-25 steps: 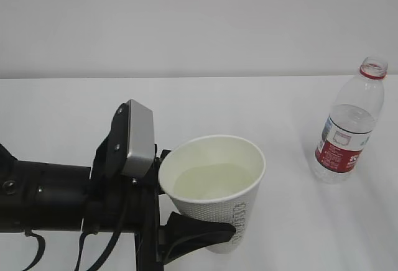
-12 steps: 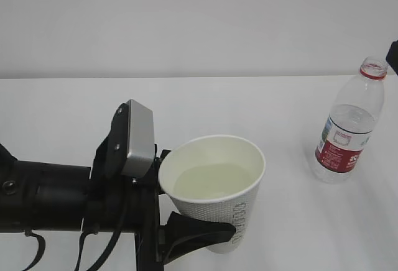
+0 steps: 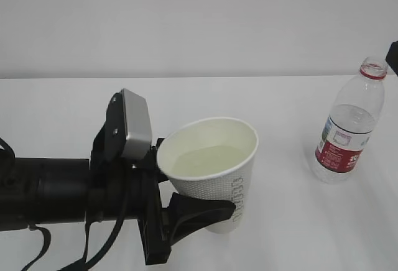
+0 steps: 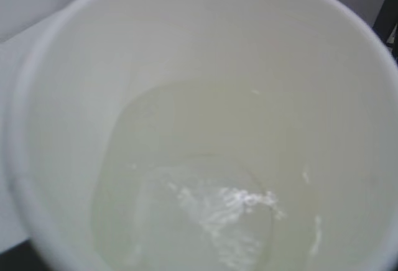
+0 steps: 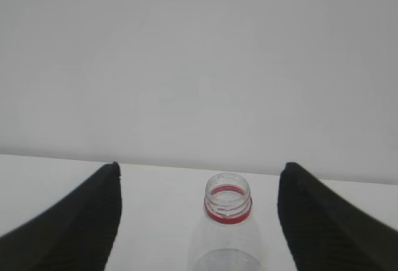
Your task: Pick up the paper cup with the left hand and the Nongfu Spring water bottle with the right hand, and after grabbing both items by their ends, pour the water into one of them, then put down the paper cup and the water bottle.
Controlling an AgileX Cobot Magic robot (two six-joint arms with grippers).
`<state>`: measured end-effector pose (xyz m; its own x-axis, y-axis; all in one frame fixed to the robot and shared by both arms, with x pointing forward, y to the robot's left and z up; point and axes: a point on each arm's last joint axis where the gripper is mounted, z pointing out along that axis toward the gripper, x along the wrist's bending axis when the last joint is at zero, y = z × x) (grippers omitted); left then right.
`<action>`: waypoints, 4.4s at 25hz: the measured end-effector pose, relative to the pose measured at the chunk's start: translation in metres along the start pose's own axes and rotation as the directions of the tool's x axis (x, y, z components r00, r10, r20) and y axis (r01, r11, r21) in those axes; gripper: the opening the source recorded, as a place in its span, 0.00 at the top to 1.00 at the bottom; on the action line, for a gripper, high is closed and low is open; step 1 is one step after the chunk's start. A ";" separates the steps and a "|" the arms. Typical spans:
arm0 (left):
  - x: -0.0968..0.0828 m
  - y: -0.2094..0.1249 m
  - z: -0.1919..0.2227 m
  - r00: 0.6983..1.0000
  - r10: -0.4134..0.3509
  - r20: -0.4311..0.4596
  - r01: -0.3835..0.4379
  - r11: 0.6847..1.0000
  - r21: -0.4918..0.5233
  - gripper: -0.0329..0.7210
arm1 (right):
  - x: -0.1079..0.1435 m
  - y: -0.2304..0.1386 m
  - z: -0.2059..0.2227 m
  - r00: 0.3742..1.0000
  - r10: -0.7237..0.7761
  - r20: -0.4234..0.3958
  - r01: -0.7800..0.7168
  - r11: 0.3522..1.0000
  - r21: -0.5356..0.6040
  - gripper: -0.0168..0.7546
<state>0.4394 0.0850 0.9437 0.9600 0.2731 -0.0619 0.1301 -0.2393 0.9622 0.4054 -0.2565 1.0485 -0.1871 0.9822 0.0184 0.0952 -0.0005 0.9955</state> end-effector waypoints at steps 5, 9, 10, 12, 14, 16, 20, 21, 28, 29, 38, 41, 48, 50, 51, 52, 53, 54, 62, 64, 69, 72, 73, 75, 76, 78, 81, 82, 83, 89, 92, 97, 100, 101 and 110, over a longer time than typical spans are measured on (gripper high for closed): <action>0.005 0.002 0.000 0.999 0.006 -0.053 -0.007 1.000 -0.025 0.30 | 0.000 0.000 0.000 1.000 -0.001 -0.001 0.001 1.000 0.002 0.21; 0.009 0.004 -0.001 0.995 0.008 -0.097 -0.012 0.999 -0.041 0.30 | 0.000 0.000 0.000 1.000 -0.001 -0.001 0.001 1.000 0.003 0.21; 0.010 0.004 -0.001 0.994 0.015 -0.106 -0.019 0.999 -0.044 0.30 | 0.000 0.000 0.000 1.000 -0.001 -0.001 0.001 1.000 0.003 0.21; 0.012 0.004 -0.001 0.991 0.019 -0.130 -0.026 0.998 -0.050 0.30 | 0.000 0.000 0.000 1.000 -0.001 -0.001 0.001 1.000 0.004 0.21; 0.014 0.005 -0.002 0.988 0.019 -0.156 -0.028 0.998 -0.058 0.30 | 0.000 0.000 0.000 1.000 -0.001 -0.001 0.001 1.000 0.004 0.22; 0.017 0.006 -0.002 0.983 0.008 -0.186 -0.021 0.997 -0.069 0.30 | 0.000 0.000 0.000 1.000 -0.001 -0.001 0.001 1.000 0.004 0.22; 0.021 0.006 -0.003 0.973 -0.002 -0.233 -0.015 0.998 -0.067 0.30 | 0.000 0.000 0.000 1.000 -0.001 -0.001 0.001 1.000 0.004 0.22; 0.022 0.005 -0.004 0.969 -0.006 -0.246 -0.010 0.998 -0.063 0.30 | 0.000 0.000 0.000 1.000 -0.001 -0.001 0.001 1.000 0.004 0.22; 0.035 0.004 -0.011 0.949 -0.036 -0.312 0.016 0.998 -0.068 0.30 | 0.000 0.000 0.000 1.000 -0.001 -0.001 0.001 1.000 0.004 0.22; 0.037 0.003 -0.012 0.947 -0.037 -0.320 0.016 0.998 -0.068 0.30 | 0.000 0.000 0.000 1.000 -0.001 -0.001 0.001 1.000 0.004 0.22; 0.061 0.000 -0.030 0.908 -0.066 -0.414 0.036 0.996 -0.079 0.30 | 0.000 0.000 0.000 1.000 -0.001 -0.001 0.001 1.000 0.004 0.22; 0.069 -0.001 -0.037 0.893 -0.076 -0.444 0.043 0.996 -0.083 0.30 | 0.000 0.000 0.000 1.000 -0.001 -0.001 0.001 1.000 0.004 0.22; 0.088 -0.005 -0.054 0.848 -0.105 -0.519 0.063 0.993 -0.098 0.30 | 0.000 0.000 0.000 1.000 -0.002 -0.001 0.002 1.000 0.004 0.22; 0.093 -0.006 -0.060 0.834 -0.108 -0.542 0.064 0.993 -0.100 0.30 | 0.000 0.000 0.000 1.000 -0.002 -0.001 0.002 1.000 0.004 0.22; 0.095 -0.006 -0.062 0.828 -0.107 -0.550 0.063 0.993 -0.099 0.30 | 0.000 0.000 0.000 1.000 -0.002 -0.001 0.002 1.000 0.004 0.22; 0.097 -0.007 -0.065 0.821 -0.108 -0.561 0.062 0.993 -0.100 0.30 | 0.000 0.000 0.000 1.000 -0.002 -0.001 0.002 1.000 0.004 0.22; 0.100 -0.007 -0.068 0.814 -0.108 -0.570 0.062 0.993 -0.100 0.30 | 0.000 0.000 0.000 1.000 -0.002 -0.001 0.002 1.000 0.004 0.22; 0.102 -0.008 -0.070 0.808 -0.112 -0.579 0.065 0.993 -0.102 0.30 | 0.000 0.000 0.000 1.000 -0.002 -0.001 0.002 1.000 0.004 0.22; 0.118 -0.012 -0.091 0.747 -0.128 -0.652 0.073 0.991 -0.112 0.30 | 0.000 0.000 0.000 1.000 -0.002 -0.001 0.002 1.000 0.004 0.22; 0.122 -0.014 -0.097 0.724 -0.141 -0.676 0.080 0.989 -0.122 0.30 | 0.000 0.000 0.000 1.000 -0.002 -0.001 0.002 1.000 0.004 0.22; 0.132 -0.017 -0.112 0.672 -0.168 -0.722 0.093 0.985 -0.142 0.30 | 0.000 0.000 0.000 1.000 -0.002 -0.001 0.002 1.000 0.004 0.22; 0.137 -0.018 -0.119 0.632 -0.195 -0.750 0.106 0.980 -0.166 0.30 | 0.000 0.000 0.000 1.000 -0.002 -0.001 0.002 1.000 0.004 0.22; 0.138 -0.018 -0.122 0.620 -0.203 -0.758 0.109 0.979 -0.173 0.30 | 0.000 0.000 0.000 1.000 -0.002 -0.001 0.002 1.000 0.004 0.22; 0.141 -0.019 -0.126 0.596 -0.217 -0.773 0.116 0.976 -0.184 0.30 | 0.000 0.000 0.000 1.000 -0.002 -0.001 0.002 1.000 0.004 0.22; 0.142 -0.020 -0.128 0.587 -0.221 -0.778 0.120 0.975 -0.187 0.30 | 0.000 0.000 0.000 1.000 -0.002 -0.001 0.002 1.000 0.004 0.22; 0.144 -0.021 -0.132 0.572 -0.218 -0.791 0.120 0.976 -0.182 0.30 | 0.000 0.000 0.000 1.000 -0.002 -0.001 0.002 1.000 0.004 0.22; 0.147 -0.023 -0.138 0.549 -0.219 -0.807 0.118 0.976 -0.185 0.30 | 0.000 0.000 0.000 1.000 -0.002 -0.001 0.002 1.000 0.004 0.22; 0.148 -0.023 -0.140 0.536 -0.225 -0.814 0.120 0.974 -0.190 0.30 | 0.000 0.000 0.000 1.000 -0.002 -0.001 0.002 1.000 0.004 0.22; 0.149 -0.024 -0.143 0.522 -0.233 -0.821 0.125 0.972 -0.197 0.30 | 0.000 0.000 0.000 1.000 -0.002 -0.001 0.002 1.000 0.004 0.22; 0.155 -0.030 -0.156 0.456 -0.258 -0.852 0.163 0.965 -0.205 0.30 | 0.000 0.000 0.000 1.000 -0.002 -0.001 0.002 1.000 0.004 0.22; 0.156 -0.031 -0.160 0.434 -0.265 -0.861 0.165 0.963 -0.213 0.30 | 0.000 0.000 0.000 1.000 -0.002 -0.001 0.002 1.000 0.004 0.22; 0.157 -0.034 -0.160 0.422 -0.257 -0.869 0.170 0.964 -0.203 0.30 | 0.000 0.000 0.000 1.000 -0.002 -0.001 0.002 1.000 0.004 0.22; 0.159 -0.040 -0.159 0.408 -0.264 -0.874 0.189 0.961 -0.202 0.30 | 0.000 0.000 0.000 1.000 -0.002 -0.001 0.002 1.000 0.004 0.22; 0.159 -0.041 -0.159 0.403 -0.266 -0.876 0.194 0.960 -0.202 0.30 | 0.000 0.000 0.000 1.000 -0.002 -0.001 0.002 1.000 0.004 0.22; 0.162 -0.043 -0.163 0.347 -0.295 -0.890 0.198 0.951 -0.238 0.30 | 0.000 0.000 0.000 1.000 -0.002 -0.001 0.002 1.000 0.004 0.22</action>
<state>0.5484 0.2916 0.9353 0.0739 0.9949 -0.0690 0.2552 0.0481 0.9657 0.4053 -0.2564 1.0481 -0.1888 0.9819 0.0162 0.0990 0.0026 0.9951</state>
